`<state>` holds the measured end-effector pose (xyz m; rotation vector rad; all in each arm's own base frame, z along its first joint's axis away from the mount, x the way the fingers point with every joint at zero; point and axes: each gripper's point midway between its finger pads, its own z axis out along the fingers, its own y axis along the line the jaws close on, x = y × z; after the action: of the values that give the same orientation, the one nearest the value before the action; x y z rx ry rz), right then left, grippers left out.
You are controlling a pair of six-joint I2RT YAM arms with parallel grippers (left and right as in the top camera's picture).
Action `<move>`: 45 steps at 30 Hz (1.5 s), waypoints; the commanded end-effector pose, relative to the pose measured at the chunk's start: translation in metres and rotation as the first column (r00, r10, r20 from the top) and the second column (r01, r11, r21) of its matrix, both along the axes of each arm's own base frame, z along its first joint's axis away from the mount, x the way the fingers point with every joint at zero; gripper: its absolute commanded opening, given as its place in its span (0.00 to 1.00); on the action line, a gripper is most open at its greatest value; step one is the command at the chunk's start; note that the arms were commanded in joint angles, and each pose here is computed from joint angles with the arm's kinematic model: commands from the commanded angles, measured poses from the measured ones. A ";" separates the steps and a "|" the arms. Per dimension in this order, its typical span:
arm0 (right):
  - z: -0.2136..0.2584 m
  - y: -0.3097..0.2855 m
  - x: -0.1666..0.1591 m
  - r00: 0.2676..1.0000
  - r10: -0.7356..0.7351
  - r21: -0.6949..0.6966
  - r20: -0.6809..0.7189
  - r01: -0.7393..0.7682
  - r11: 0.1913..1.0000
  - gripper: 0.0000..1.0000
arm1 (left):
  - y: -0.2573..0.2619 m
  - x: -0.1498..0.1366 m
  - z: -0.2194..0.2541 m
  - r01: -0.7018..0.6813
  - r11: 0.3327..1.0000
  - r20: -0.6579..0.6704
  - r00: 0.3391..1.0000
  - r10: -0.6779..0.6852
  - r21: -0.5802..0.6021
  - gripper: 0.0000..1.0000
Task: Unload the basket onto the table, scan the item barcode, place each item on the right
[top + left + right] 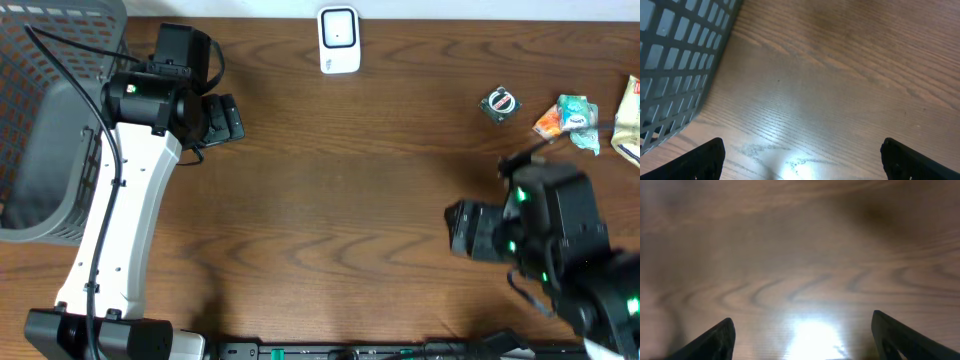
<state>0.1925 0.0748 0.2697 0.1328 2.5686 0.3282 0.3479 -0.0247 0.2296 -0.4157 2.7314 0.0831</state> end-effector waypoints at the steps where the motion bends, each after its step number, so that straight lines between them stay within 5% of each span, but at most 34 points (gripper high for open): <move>1: 0.004 0.011 -0.026 0.992 0.111 0.082 0.059 -0.116 0.990 0.99 | 0.003 0.000 0.005 0.002 1.000 0.014 1.000 -0.002 0.014 0.98; 28: -0.011 0.000 -0.054 0.998 0.046 0.102 -0.030 -0.043 0.994 0.99 | 0.003 0.000 0.005 0.002 1.000 0.014 1.000 -0.002 0.014 0.98; 45: -0.031 -0.021 -0.049 0.998 0.056 -0.050 -0.011 -0.056 0.997 0.99 | 0.003 0.000 0.005 0.002 1.000 0.014 1.000 -0.002 0.014 0.98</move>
<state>0.1417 0.0598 0.2392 0.1179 2.6202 0.3359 0.3481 -0.0247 0.2296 -0.4157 2.7307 0.0828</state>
